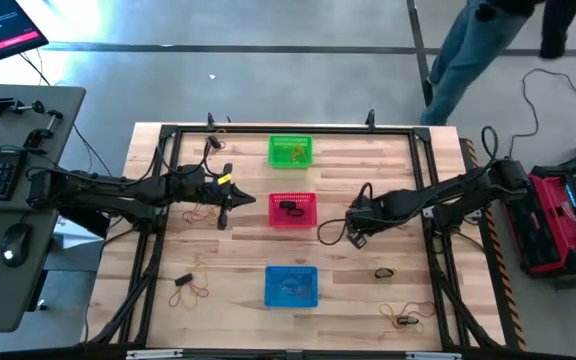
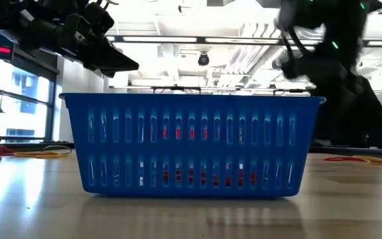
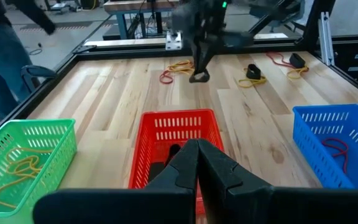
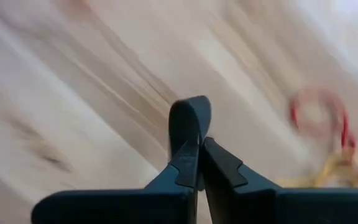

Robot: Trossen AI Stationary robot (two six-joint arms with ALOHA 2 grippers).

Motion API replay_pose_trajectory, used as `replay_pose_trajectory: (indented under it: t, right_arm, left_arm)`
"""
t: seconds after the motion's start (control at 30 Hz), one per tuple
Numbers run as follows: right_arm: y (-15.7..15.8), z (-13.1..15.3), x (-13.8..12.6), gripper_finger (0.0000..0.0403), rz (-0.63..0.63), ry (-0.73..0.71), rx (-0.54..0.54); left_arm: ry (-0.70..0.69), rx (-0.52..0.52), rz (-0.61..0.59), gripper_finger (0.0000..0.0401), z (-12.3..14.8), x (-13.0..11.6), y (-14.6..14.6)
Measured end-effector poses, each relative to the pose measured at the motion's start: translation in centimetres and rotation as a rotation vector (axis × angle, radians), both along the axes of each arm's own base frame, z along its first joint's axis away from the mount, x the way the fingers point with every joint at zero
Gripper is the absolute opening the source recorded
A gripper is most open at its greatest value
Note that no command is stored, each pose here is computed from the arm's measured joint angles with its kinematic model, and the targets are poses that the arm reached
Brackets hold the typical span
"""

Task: Sort rubber bands into baskets
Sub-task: Put the black rubber band into the red bin

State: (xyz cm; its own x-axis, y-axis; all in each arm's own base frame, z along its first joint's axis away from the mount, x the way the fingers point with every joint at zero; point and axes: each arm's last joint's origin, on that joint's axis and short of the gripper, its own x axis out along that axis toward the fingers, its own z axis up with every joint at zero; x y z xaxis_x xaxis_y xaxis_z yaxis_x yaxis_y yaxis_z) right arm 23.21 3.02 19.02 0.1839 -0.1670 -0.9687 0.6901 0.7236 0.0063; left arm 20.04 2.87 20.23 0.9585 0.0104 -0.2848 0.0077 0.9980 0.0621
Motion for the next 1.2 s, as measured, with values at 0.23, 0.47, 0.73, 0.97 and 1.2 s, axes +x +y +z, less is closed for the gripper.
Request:
replay_pose_trajectory:
  t: [0.23,0.47,0.73,0.97,1.2]
  right_arm:
    - [0.1,4.5,4.1,0.0001,0.237,-0.308,-0.182]
    - [-1.9,4.9,8.5,0.0001,0.361,-0.366,-0.299]
    - [-3.6,4.3,13.4,0.0,0.511,-0.306,-0.287]
    - [-5.1,2.6,14.6,0.0,0.516,-0.263,-0.25]
    - [-6.1,1.0,15.1,0.0,0.51,-0.241,-0.206]
  left_arm:
    - [0.0,0.001,0.002,0.0,0.0,0.0,0.0]
    - [0.0,0.0,0.002,0.0,0.0,0.0,0.0]
    - [0.004,-0.002,0.003,0.0,0.0,0.0,0.0]
    - [0.008,-0.001,0.002,0.0,-0.1,0.0,0.0]
    - [0.009,-0.001,0.002,0.0,-0.1,0.0,0.0]
